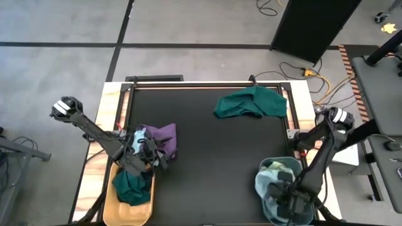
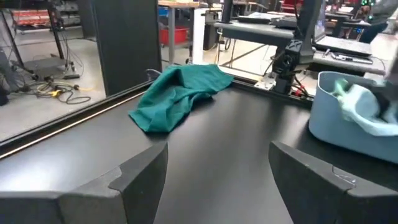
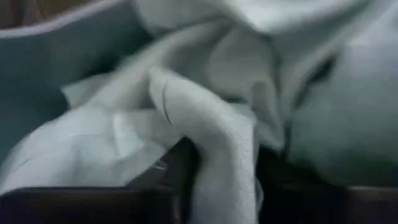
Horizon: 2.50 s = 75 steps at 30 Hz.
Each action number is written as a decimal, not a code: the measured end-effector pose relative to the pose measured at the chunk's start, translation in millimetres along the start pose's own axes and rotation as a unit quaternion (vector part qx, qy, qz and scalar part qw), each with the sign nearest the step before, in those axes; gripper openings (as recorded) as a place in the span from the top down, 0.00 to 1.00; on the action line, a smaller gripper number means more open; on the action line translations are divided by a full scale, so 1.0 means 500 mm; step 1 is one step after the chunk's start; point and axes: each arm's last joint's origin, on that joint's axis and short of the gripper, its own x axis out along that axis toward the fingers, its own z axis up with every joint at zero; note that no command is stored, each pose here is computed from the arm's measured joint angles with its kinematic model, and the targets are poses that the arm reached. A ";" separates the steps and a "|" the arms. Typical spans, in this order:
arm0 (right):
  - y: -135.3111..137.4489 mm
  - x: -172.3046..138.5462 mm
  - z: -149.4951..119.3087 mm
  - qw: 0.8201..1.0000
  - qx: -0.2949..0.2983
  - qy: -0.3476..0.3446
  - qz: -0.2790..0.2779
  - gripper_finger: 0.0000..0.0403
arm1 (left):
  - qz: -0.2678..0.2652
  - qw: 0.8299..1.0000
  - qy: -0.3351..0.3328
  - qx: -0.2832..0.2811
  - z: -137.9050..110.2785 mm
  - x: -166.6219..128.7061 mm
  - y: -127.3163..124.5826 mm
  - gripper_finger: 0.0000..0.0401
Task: Sort microfiber towel by color & place in baskets
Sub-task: Put the top light blue microfiber towel into the blue bin
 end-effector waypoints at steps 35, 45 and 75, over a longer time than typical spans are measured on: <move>0.123 -0.192 -0.032 0.994 -0.076 -0.016 0.074 0.53 | -0.046 0.998 0.032 -0.017 -0.008 0.001 -0.006 0.34; 0.081 -0.116 -0.041 0.992 -0.068 0.018 0.106 0.53 | -0.064 0.996 0.041 -0.038 -0.008 0.000 -0.009 0.34; -0.090 -0.153 -0.043 0.996 0.035 -0.063 -0.044 0.87 | -0.067 0.997 -0.007 -0.048 -0.024 0.028 -0.049 0.34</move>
